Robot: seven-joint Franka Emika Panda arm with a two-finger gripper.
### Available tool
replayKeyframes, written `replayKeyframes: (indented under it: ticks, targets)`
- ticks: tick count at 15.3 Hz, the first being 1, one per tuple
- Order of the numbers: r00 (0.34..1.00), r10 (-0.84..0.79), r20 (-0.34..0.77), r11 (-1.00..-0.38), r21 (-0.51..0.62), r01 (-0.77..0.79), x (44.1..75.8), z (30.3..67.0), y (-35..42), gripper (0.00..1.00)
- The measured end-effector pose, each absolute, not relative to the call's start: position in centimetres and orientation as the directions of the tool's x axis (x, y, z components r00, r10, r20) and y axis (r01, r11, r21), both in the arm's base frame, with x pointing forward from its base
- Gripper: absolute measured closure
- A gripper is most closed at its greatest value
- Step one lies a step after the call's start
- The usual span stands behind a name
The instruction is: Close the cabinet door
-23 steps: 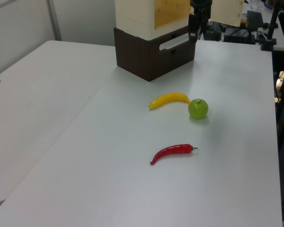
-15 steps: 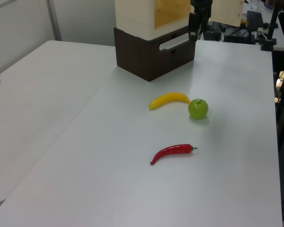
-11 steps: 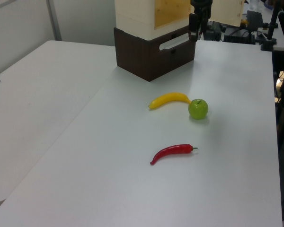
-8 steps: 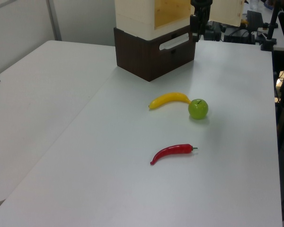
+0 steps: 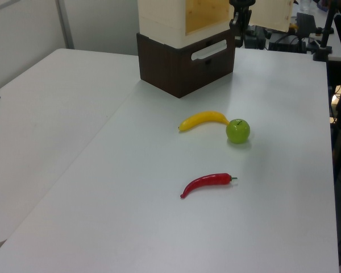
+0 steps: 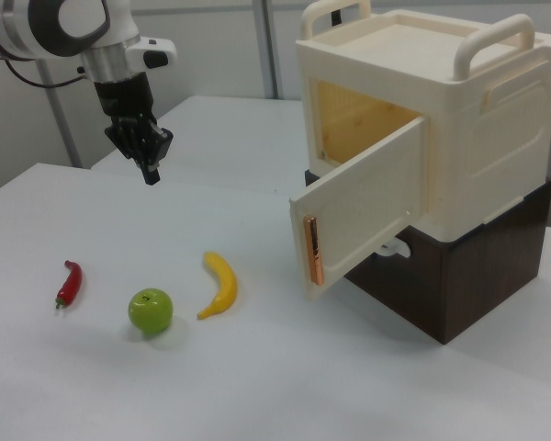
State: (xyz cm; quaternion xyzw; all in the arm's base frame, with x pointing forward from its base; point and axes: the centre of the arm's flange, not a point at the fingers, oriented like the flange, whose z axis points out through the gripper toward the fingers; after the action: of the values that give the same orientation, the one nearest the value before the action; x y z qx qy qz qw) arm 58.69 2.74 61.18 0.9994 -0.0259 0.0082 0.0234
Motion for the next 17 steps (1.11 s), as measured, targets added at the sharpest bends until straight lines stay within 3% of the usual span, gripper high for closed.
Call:
replayKeyframes:
  ticks: [8, 17]
  targets:
    - [0.967, -0.223, 0.125, -0.971, 0.06, -0.232, 57.3, 66.5, -7.9, 0.99]
    - [0.848, -0.4, 0.349, -0.892, 0.062, -0.447, 54.3, 71.5, -22.7, 0.99]
